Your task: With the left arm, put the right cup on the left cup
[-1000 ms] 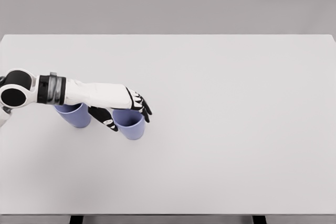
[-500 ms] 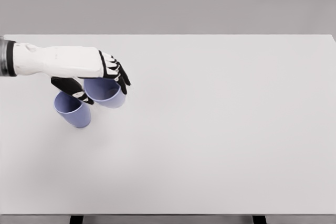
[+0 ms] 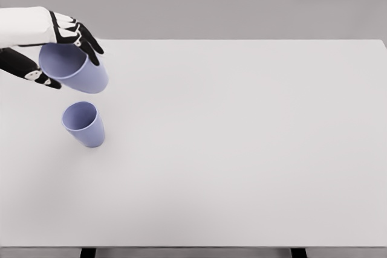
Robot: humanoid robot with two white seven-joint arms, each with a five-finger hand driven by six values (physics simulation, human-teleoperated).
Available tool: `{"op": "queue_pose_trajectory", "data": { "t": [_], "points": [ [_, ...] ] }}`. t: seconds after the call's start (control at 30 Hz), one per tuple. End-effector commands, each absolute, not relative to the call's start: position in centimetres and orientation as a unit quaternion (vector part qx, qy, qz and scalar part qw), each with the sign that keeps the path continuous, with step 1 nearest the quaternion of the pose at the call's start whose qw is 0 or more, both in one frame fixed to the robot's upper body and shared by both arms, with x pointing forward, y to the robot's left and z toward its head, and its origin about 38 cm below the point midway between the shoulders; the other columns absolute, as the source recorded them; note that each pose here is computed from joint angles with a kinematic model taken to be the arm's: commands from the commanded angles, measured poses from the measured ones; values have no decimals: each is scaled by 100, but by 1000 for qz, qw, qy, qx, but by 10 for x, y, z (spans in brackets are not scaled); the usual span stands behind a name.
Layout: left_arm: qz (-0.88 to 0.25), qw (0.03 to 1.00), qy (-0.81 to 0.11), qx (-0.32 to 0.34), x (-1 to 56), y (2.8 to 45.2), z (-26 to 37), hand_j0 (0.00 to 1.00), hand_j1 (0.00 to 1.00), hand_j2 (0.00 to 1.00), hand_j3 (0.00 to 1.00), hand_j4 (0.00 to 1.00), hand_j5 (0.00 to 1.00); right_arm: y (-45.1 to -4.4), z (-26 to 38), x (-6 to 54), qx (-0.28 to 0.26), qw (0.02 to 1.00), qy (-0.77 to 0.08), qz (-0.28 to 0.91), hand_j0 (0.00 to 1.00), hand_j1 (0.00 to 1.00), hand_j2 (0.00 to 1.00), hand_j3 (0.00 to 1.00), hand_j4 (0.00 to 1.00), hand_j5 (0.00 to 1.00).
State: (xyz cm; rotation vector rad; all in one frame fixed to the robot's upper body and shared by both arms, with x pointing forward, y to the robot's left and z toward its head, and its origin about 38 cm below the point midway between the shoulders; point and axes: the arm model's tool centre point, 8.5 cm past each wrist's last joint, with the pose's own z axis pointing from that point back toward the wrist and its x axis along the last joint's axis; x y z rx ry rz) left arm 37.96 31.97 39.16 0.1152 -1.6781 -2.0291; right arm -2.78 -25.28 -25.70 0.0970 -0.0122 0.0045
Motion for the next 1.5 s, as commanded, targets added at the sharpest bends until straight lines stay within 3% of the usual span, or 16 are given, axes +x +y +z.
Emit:
{"op": "queue_pose_trajectory", "data": {
  "t": [0.0, 0.53, 1.47],
  "points": [
    [-738, 273, -615, 53, 378, 337, 394, 60, 60, 60, 60, 60, 60, -253, -257, -28, 49, 999, -6, 2, 100, 100, 100, 100, 100, 100],
    [-740, 324, -588, 33, 377, 354, 353, 61, 61, 61, 61, 61, 61, -253, -257, -28, 49, 999, -6, 3, 100, 100, 100, 100, 100, 100],
    [-737, 340, -583, 23, 379, 358, 338, 62, 62, 62, 62, 62, 62, -253, -257, -28, 49, 999, -6, 3, 100, 100, 100, 100, 100, 100]
  ]
}}
